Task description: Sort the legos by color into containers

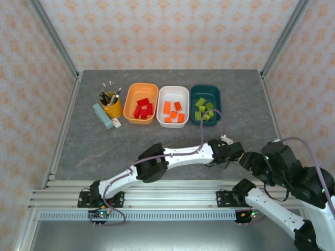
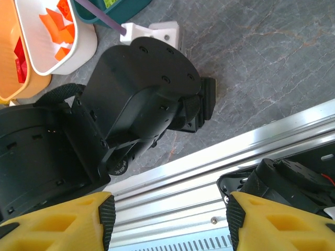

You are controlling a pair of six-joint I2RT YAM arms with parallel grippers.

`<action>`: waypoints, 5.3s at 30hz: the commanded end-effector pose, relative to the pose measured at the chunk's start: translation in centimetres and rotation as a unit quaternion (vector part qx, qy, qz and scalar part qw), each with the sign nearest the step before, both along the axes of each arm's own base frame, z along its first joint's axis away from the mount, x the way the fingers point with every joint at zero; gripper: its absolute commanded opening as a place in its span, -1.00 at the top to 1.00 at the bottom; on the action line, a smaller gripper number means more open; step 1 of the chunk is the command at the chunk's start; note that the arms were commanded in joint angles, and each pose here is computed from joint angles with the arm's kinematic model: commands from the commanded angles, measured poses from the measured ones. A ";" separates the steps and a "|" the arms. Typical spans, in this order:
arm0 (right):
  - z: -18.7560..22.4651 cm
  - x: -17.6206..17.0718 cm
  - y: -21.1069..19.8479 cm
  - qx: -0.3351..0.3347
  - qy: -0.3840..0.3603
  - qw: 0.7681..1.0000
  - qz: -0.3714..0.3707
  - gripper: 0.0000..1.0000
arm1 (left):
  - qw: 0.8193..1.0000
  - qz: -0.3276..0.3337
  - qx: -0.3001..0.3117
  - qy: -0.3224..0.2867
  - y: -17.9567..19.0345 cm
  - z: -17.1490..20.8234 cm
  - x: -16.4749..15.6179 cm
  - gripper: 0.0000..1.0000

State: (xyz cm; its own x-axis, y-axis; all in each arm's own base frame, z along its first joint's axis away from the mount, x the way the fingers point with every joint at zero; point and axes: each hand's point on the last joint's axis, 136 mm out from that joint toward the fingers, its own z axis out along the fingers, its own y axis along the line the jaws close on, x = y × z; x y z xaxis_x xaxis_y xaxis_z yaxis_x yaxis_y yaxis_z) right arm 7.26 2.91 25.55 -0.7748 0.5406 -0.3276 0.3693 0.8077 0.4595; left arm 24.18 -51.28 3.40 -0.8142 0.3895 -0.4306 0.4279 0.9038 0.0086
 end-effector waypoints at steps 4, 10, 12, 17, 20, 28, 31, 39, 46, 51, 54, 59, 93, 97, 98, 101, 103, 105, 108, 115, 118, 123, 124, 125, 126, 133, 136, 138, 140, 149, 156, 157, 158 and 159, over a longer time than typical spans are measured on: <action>-0.5 -0.2 0.1 0.001 0.005 1.000 0.006 -0.20 | 0.999 0.012 0.034 -0.010 1.0 -0.8 0.2 -0.12; -0.5 0.1 0.4 0.005 0.003 1.000 0.006 -0.20 | 0.999 0.015 0.044 -0.005 1.3 -1.9 0.2 0.09; -0.3 0.2 0.5 0.006 0.001 1.000 0.008 -0.20 | 0.999 0.019 0.045 -0.002 1.5 -2.2 0.3 0.09; -0.1 0.7 0.8 0.008 -0.004 1.000 0.010 -0.20 | 0.999 0.020 0.041 -0.006 1.6 -1.6 0.8 0.40; 0.4 1.0 1.0 0.011 -0.015 1.000 0.014 -0.20 | 0.999 0.034 0.032 -0.018 2.1 0.3 1.6 0.42; 1.8 4.0 4.8 0.060 -0.063 0.995 0.055 -0.20 | 0.994 0.093 -0.050 -0.037 6.4 8.2 5.0 0.42; 3.1 6.2 6.7 0.077 -0.091 0.990 0.070 -0.21 | 0.991 0.108 -0.062 -0.040 8.9 10.4 6.5 0.42; 5.7 14.1 11.7 0.107 -0.173 0.977 0.062 -0.28 | 0.979 0.175 -0.104 -0.025 18.4 14.3 11.5 0.41; 4.8 21.9 14.9 0.102 -0.145 0.983 0.050 -0.31 | 0.964 0.239 -0.117 -0.028 27.5 16.5 16.4 0.41; 2.4 26.7 17.2 0.122 -0.083 0.988 0.054 -0.33 | 0.952 0.280 -0.116 -0.039 32.3 16.3 20.4 0.41; 1.5 28.8 18.5 0.137 -0.069 0.986 0.063 -0.34 | 0.947 0.301 -0.101 -0.050 34.3 15.0 23.0 0.42; 0.8 31.8 20.4 0.182 -0.067 0.978 0.077 -0.36 | 0.939 0.325 -0.092 -0.063 36.2 12.9 27.4 0.42; -1.8 32.6 20.0 0.157 -0.039 0.984 0.080 -0.41 | 0.928 0.360 -0.095 -0.007 36.7 7.7 31.9 -0.16; -0.7 32.4 19.4 0.139 -0.057 0.985 0.084 -0.42 | 0.921 0.370 -0.118 -0.036 36.7 11.8 31.2 -0.24; -0.2 32.2 19.0 0.129 -0.064 0.986 0.086 -0.42 | 0.920 0.370 -0.124 -0.048 36.6 13.1 30.9 -0.27; 0.9 31.8 17.6 0.090 -0.088 0.988 0.087 -0.43 | 0.916 0.368 -0.143 -0.075 36.6 17.0 29.5 -0.34; 1.5 31.3 16.4 0.059 -0.102 0.990 0.083 -0.45 | 0.912 0.371 -0.149 -0.088 37.0 19.1 27.9 -0.37; 2.2 30.7 15.0 0.031 -0.123 0.989 0.077 -0.50 | 0.908 0.377 -0.157 -0.093 37.7 20.6 25.8 -0.41; 3.3 29.6 13.2 -0.002 -0.157 0.985 0.068 -0.60 | 0.903 0.383 -0.163 -0.103 39.4 22.6 21.5 -0.48; 2.9 26.5 9.4 -0.073 -0.159 0.984 0.047 -0.99 | 0.890 0.423 -0.131 -0.108 45.1 22.9 9.3 -0.99; 2.0 25.1 7.3 -0.116 -0.154 0.981 0.032 -0.99 | 0.885 0.425 -0.133 -0.138 47.3 23.1 4.6 -0.99; 2.1 22.9 2.1 -0.224 -0.168 0.960 -0.021 -0.99 | 0.876 0.431 -0.088 -0.198 51.4 23.4 -0.9 -0.99; 2.4 22.6 0.7 -0.251 -0.173 0.951 -0.047 -0.99 | 0.874 0.438 -0.059 -0.202 52.4 23.2 -1.5 -0.99; 2.5 22.4 -0.6 -0.277 -0.171 0.943 -0.077 -0.99 | 0.866 0.453 -0.028 -0.209 53.6 23.1 -2.1 -0.99; 2.6 22.0 -2.5 -0.313 -0.167 0.927 -0.120 -0.99 | 0.849 0.479 0.012 -0.222 55.3 23.1 -2.7 -0.99; -3.4 24.2 -3.4 -0.435 -0.242 0.864 -0.070 -1.00 | 0.827 0.424 0.151 -0.337 57.6 20.1 0.5 -1.00; -7.2 25.0 -3.0 -0.436 -0.234 0.868 -0.045 -1.00 | 0.834 0.413 0.128 -0.343 57.3 16.8 2.5 -1.00; -8.7 25.6 -2.9 -0.439 -0.221 0.870 -0.032 -1.00 | 0.842 0.402 0.108 -0.343 56.8 14.8 4.0 -1.00; -10.0 26.5 -2.6 -0.422 -0.224 0.879 -0.020 -1.00 | 0.850 0.401 0.094 -0.330 56.5 12.8 5.5 -1.00; -13.3 30.4 -3.0 -0.360 -0.264 0.895 -0.017 -1.00 | 0.874 0.358 0.042 -0.327 54.6 8.3 13.0 -1.00; -13.9 31.1 -4.8 -0.335 -0.295 0.894 -0.025 -1.00 | 0.869 0.354 0.029 -0.344 55.9 8.0 14.8 -1.00; -14.2 31.0 -5.4 -0.324 -0.298 0.897 -0.035 -1.00 | 0.865 0.359 0.021 -0.351 56.2 7.8 14.7 -1.00; -14.6 30.9 -6.0 -0.311 -0.306 0.898 -0.047 -1.00 | 0.861 0.361 0.014 -0.359 56.3 7.6 14.5 -1.00; -15.0 30.8 -6.4 -0.305 -0.310 0.899 -0.056 -1.00 | 0.858 0.361 0.009 -0.365 56.3 7.4 14.3 -1.00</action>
State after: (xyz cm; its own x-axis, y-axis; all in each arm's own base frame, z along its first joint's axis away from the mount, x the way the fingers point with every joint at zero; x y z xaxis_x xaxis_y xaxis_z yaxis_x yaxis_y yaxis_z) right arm 37.54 -3.30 10.13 -0.3859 0.1189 -0.9149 0.3174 0.9482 -0.0106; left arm 37.79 4.93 9.66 -0.4659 -0.0897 -0.8803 -0.3750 0.9211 0.1046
